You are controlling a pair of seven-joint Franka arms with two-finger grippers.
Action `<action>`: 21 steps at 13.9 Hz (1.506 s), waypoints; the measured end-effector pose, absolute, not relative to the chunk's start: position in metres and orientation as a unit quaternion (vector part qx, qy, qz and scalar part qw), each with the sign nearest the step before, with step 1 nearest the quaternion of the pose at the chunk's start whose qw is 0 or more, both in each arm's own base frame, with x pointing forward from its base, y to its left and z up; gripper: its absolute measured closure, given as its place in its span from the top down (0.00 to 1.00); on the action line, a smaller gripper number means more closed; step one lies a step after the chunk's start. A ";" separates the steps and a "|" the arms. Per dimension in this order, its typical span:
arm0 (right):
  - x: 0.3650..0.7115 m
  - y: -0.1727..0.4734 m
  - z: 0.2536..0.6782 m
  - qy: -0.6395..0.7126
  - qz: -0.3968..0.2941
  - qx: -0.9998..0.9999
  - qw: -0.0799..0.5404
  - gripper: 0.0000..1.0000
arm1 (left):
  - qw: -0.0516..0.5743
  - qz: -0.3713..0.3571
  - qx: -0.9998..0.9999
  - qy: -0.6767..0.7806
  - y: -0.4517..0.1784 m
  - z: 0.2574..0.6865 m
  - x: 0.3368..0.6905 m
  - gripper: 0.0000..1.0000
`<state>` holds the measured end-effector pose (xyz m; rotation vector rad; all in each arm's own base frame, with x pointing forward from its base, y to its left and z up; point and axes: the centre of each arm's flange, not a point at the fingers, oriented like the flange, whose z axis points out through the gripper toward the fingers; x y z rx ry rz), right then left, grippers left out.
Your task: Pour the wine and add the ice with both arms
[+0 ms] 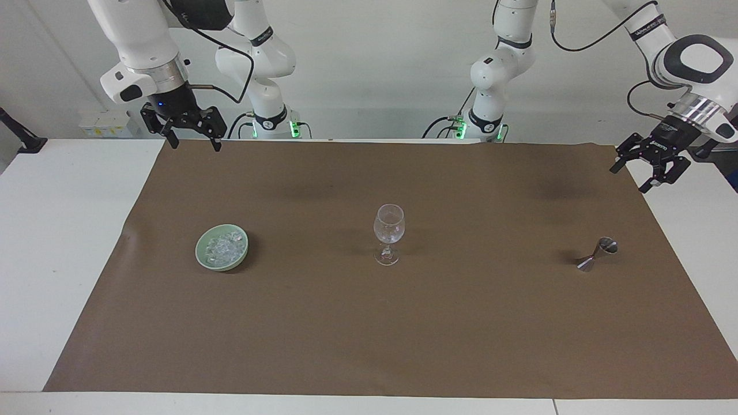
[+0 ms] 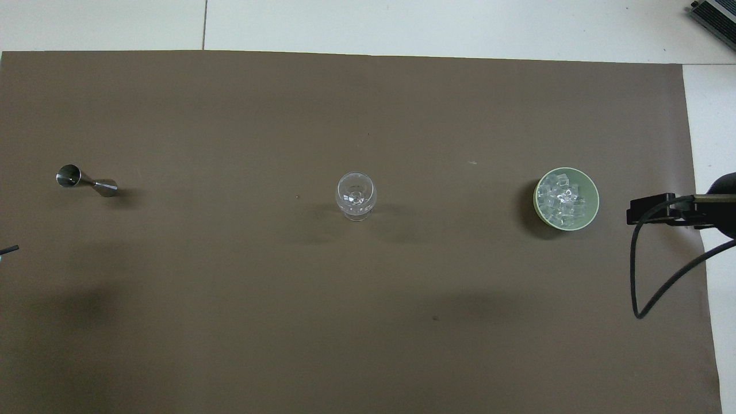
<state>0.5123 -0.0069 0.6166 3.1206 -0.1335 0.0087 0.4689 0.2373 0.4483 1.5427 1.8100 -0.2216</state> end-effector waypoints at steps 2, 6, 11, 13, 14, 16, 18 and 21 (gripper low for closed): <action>0.512 -0.007 0.617 -0.043 0.003 0.999 0.009 1.00 | 0.382 -0.092 0.588 0.707 0.237 0.446 0.471 1.00; 0.512 -0.007 0.617 -0.043 0.003 0.999 0.009 1.00 | 0.409 -0.106 0.552 0.719 0.243 0.434 0.473 1.00; 0.512 -0.007 0.617 -0.043 0.003 0.999 0.009 1.00 | 0.440 -0.147 0.481 0.744 0.264 0.386 0.472 1.00; 0.512 -0.007 0.617 -0.043 0.003 0.999 0.009 1.00 | 0.447 -0.165 0.458 0.751 0.268 0.363 0.473 1.00; 0.512 -0.007 0.617 -0.043 0.003 0.999 0.009 1.00 | 0.450 -0.172 0.448 0.753 0.268 0.355 0.475 1.00; 0.512 -0.007 0.617 -0.043 0.003 0.999 0.009 1.00 | 0.459 -0.183 0.429 0.756 0.268 0.341 0.477 1.00; 0.512 -0.007 0.617 -0.043 0.003 0.999 0.009 1.00 | 0.466 -0.192 0.411 0.760 0.269 0.327 0.478 1.00; 0.512 -0.007 0.617 -0.043 0.003 0.999 0.009 1.00 | 0.475 -0.206 0.385 0.764 0.269 0.308 0.480 1.00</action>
